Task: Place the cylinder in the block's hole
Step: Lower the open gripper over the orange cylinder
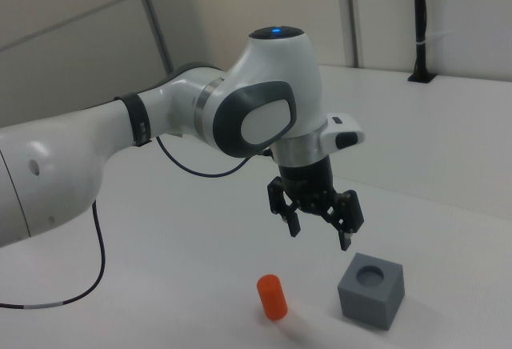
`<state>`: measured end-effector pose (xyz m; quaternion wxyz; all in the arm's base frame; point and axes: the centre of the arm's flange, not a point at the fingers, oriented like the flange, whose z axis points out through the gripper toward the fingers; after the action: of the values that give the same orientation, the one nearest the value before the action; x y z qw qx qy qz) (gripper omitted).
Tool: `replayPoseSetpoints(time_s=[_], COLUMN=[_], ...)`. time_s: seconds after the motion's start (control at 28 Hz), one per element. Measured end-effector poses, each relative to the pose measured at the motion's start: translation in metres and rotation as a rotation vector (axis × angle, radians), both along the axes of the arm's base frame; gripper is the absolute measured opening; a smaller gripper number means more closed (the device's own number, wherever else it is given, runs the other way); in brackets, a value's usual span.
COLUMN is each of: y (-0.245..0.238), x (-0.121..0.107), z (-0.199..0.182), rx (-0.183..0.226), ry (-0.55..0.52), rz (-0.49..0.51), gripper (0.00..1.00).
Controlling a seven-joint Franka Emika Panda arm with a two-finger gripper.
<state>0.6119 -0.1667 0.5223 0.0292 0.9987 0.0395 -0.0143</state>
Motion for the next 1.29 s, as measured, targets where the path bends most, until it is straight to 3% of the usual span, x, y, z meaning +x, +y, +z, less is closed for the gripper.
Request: replayPoseSetpoints(time_s=[0.64,0.86,1.11,1.29], y=[0.01,0.059,0.113,0.121], x=[-0.007,-0.023,-0.043,-0.045], z=[-0.003,-0.039,-0.076,-0.096], rx=[0.001,-0.003,0.011,0.017], ry=[-0.009,-0.058,-0.015,0.023], rz=[0.018,0.101,0.189,0.204], gripper=[1.0,1.0,1.0,1.0])
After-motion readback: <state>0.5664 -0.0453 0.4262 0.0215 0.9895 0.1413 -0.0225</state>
